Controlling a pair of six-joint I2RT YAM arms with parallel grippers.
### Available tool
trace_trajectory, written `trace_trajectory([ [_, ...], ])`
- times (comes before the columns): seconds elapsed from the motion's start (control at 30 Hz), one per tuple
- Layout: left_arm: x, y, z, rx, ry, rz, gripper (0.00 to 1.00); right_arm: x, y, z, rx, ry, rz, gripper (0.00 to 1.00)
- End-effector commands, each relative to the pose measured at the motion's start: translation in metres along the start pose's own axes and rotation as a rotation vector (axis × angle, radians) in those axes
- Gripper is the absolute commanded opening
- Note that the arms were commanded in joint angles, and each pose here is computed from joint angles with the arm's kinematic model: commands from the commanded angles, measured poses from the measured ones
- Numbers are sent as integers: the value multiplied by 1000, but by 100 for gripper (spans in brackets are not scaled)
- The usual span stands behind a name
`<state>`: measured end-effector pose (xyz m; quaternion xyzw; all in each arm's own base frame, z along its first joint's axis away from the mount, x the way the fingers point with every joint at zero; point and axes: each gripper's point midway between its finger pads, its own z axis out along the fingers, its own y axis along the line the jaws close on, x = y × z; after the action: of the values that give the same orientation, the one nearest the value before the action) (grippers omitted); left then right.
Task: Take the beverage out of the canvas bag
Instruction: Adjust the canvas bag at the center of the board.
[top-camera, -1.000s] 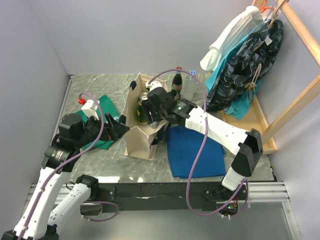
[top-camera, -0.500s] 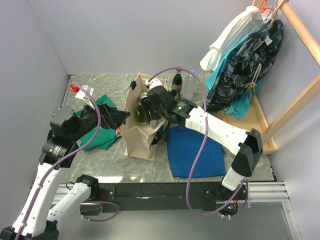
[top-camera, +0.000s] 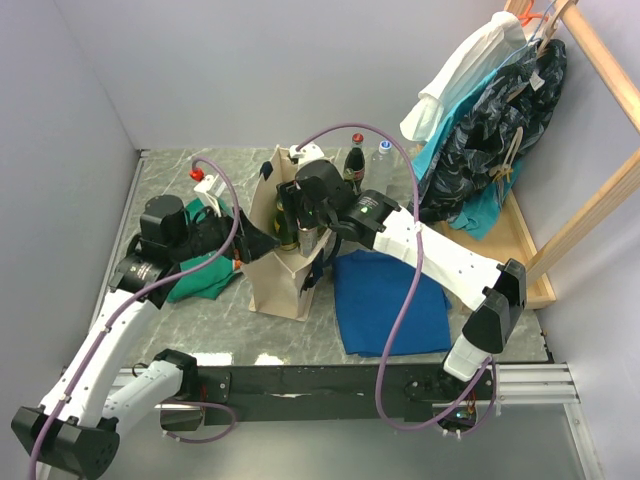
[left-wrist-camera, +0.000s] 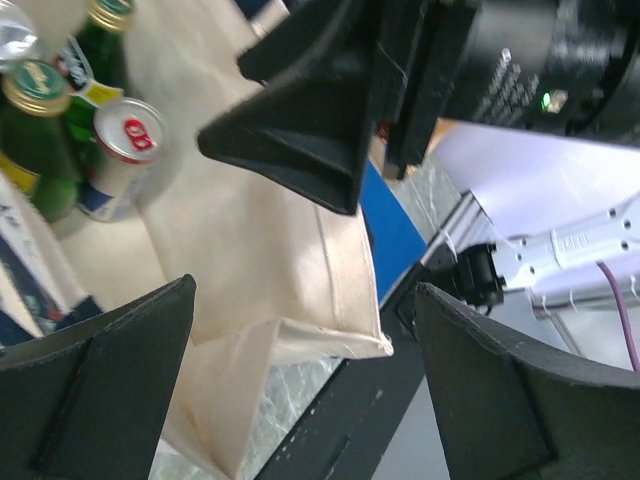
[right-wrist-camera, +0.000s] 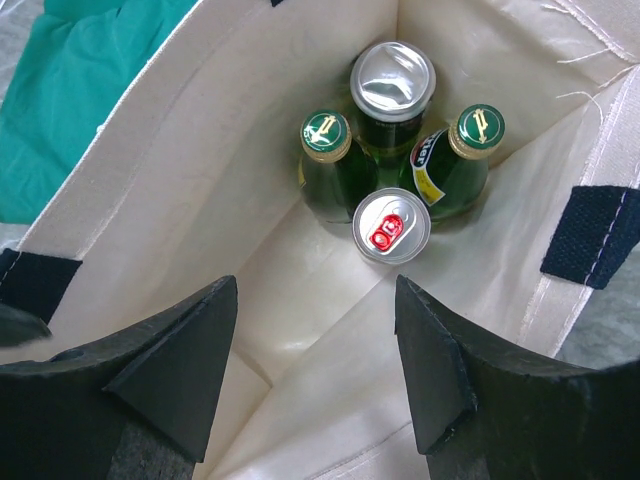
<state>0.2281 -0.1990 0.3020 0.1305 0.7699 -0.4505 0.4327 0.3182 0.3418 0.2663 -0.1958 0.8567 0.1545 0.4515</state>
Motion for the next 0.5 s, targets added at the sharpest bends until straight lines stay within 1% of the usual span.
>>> trace_trajectory([
  [0.0, 6, -16, 1, 100, 28, 57, 96, -11, 4, -9, -16, -34, 18, 71],
  [0.3, 28, -28, -1, 189, 99, 60, 96, -3, 6, -5, -19, -6, 16, 71],
  [0.47, 34, -27, 4, 190, 134, 57, 96, -2, 6, -4, -22, -2, 21, 71],
])
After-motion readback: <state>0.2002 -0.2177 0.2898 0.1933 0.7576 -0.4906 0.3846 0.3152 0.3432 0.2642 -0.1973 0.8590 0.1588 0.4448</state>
